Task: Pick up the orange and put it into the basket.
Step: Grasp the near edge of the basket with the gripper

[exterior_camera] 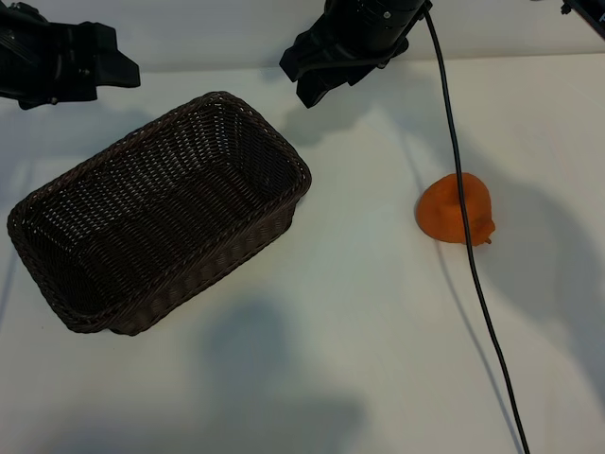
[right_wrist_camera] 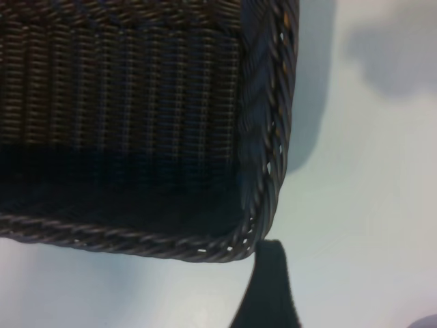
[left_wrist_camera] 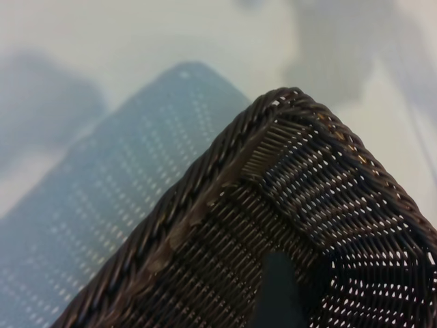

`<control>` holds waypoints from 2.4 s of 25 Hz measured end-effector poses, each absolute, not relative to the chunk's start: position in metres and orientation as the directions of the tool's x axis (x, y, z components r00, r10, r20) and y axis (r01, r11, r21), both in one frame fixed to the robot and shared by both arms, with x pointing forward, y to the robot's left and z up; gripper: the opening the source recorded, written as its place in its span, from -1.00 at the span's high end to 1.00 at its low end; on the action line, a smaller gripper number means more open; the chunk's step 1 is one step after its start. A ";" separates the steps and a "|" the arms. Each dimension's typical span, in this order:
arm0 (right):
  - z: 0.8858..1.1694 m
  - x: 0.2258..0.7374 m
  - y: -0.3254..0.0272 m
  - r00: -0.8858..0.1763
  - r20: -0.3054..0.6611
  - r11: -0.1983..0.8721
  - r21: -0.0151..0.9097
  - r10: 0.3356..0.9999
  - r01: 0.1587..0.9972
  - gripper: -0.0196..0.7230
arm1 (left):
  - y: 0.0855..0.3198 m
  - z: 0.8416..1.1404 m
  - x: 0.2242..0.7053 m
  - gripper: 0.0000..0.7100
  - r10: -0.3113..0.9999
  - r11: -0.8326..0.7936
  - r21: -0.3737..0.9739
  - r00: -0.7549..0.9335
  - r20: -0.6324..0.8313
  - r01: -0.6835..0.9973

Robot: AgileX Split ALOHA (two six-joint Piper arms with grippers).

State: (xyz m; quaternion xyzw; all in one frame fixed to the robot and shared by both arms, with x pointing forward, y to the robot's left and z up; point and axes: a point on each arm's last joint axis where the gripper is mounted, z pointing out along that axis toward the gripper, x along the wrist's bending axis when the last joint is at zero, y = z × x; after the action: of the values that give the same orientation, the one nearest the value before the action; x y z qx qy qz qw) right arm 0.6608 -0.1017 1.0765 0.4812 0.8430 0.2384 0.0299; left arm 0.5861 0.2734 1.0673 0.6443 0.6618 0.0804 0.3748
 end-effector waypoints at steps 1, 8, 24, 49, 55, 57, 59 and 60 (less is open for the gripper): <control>1.077 0.661 -0.102 -0.535 0.179 0.423 0.431 0.826 0.797 -0.56 | 0.273 1.067 0.586 -0.66 0.913 0.157 0.590 0.111 -0.392 0.792; 1.077 0.661 -0.102 -0.535 0.179 0.423 0.431 0.826 0.797 -0.56 | 0.273 1.067 0.586 -0.66 0.913 0.157 0.590 0.111 -0.392 0.792; 1.077 0.661 -0.102 -0.535 0.179 0.423 0.431 0.826 0.797 -0.56 | 0.283 1.084 0.557 -0.66 0.950 0.156 0.508 0.011 -0.311 0.847; 1.070 0.665 -0.105 -0.534 0.127 0.444 0.414 0.836 0.795 -0.56 | 0.306 1.011 0.451 -0.66 0.888 0.461 0.417 -0.412 -0.206 0.784; 1.069 0.665 -0.105 -0.534 0.126 0.445 0.414 0.836 0.794 -0.56 | 0.307 1.001 0.448 -0.66 0.879 0.476 0.425 -0.426 -0.214 0.770; 1.069 0.665 -0.105 -0.534 0.126 0.445 0.414 0.836 0.794 -0.56 | 0.307 1.001 0.449 -0.66 0.874 0.485 0.437 -0.429 -0.227 0.757; 1.069 0.665 -0.105 -0.534 0.126 0.445 0.414 0.836 0.794 -0.56 | 0.307 1.001 0.452 -0.66 0.874 0.485 0.456 -0.429 -0.229 0.746; 1.069 0.665 -0.105 -0.534 0.126 0.445 0.414 0.836 0.794 -0.56 | 0.308 1.000 0.453 -0.66 0.872 0.489 0.455 -0.433 -0.229 0.744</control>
State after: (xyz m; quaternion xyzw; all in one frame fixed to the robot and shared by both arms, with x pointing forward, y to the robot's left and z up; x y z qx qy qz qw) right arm 0.6647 -0.1051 1.0695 0.4804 0.8485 0.2166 0.0482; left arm 0.4528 0.3076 0.9997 0.4846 0.8340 0.1444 0.2209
